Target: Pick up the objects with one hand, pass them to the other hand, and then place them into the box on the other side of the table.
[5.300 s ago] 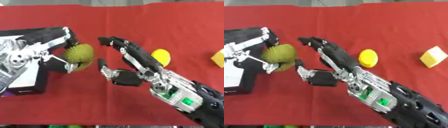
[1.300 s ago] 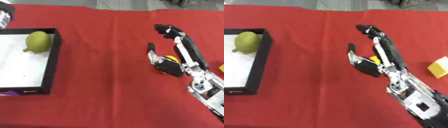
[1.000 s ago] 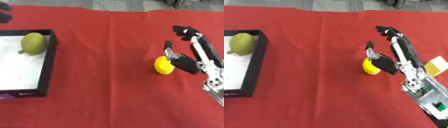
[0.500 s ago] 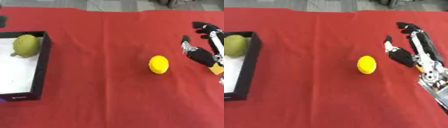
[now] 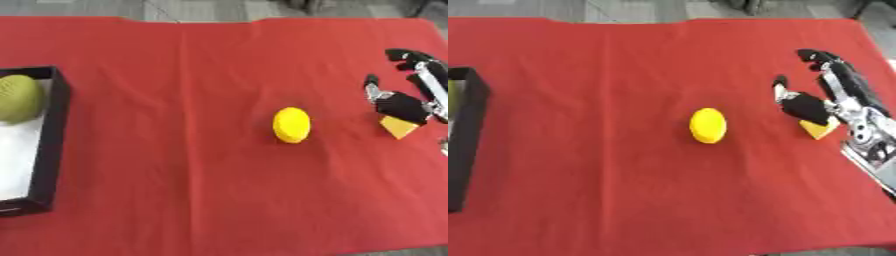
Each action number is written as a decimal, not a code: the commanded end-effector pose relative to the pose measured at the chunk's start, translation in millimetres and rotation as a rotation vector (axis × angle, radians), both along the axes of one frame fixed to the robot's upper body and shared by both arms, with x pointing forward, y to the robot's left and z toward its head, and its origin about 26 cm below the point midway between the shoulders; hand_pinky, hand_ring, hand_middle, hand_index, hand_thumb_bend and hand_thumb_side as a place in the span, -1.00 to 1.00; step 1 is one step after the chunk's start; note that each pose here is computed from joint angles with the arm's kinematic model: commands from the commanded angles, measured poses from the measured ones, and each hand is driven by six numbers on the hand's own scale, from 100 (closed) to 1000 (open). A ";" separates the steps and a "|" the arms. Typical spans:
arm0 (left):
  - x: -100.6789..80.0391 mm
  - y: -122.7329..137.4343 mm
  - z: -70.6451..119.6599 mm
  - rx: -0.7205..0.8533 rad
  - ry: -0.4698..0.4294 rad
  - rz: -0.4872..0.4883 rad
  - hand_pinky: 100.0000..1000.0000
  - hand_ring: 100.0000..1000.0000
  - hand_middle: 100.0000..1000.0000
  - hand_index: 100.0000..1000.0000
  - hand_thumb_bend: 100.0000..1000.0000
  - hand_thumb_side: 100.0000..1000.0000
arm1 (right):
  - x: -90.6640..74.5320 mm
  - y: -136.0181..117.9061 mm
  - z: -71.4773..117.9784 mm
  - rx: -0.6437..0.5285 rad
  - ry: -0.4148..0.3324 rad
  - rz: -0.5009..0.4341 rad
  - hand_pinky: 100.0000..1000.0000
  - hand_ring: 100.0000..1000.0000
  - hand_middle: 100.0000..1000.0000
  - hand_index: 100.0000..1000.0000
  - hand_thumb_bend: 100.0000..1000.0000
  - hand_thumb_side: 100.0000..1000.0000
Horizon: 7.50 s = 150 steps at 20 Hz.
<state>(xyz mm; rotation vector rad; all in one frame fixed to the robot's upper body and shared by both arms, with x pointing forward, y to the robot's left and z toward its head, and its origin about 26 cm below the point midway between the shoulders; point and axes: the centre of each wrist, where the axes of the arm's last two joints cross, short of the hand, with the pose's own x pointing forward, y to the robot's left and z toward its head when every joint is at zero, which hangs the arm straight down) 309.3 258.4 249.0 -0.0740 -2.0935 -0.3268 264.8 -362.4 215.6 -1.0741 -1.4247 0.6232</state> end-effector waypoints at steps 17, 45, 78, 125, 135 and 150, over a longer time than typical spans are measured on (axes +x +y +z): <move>-3.9 2.2 4.8 0.034 -0.028 0.033 0.59 0.40 0.44 0.41 -1.00 0.57 | -11.6 -26.6 27.6 -0.063 0.238 -0.151 0.75 0.79 0.75 0.83 -1.00 -0.34; -4.1 0.8 0.6 0.054 0.008 0.046 0.59 0.39 0.41 0.38 -1.00 0.59 | -5.5 -43.2 29.5 -0.031 0.403 -0.264 0.80 0.78 0.73 0.85 -0.50 -0.62; -4.1 -2.3 -3.2 0.057 0.021 0.044 0.59 0.38 0.42 0.36 -1.00 0.59 | 7.4 -71.8 19.2 0.060 0.446 -0.283 0.79 0.76 0.72 0.85 -0.60 -0.51; -4.0 -6.2 -6.4 0.081 0.040 0.020 0.61 0.40 0.43 0.34 -1.00 0.61 | 12.2 -63.5 9.6 0.075 0.378 -0.321 0.75 0.65 0.32 0.48 -1.00 -1.00; -4.2 -4.9 -6.4 0.082 0.038 0.021 0.61 0.40 0.43 0.34 -1.00 0.59 | -2.1 -28.9 23.4 0.082 0.201 -0.262 0.64 0.47 0.08 0.23 -1.00 -1.00; -3.6 -2.4 6.6 0.082 -0.033 0.009 0.60 0.39 0.42 0.34 -1.00 0.46 | 6.6 9.5 20.6 0.160 -0.162 -0.092 0.50 0.31 0.07 0.24 -1.00 -0.96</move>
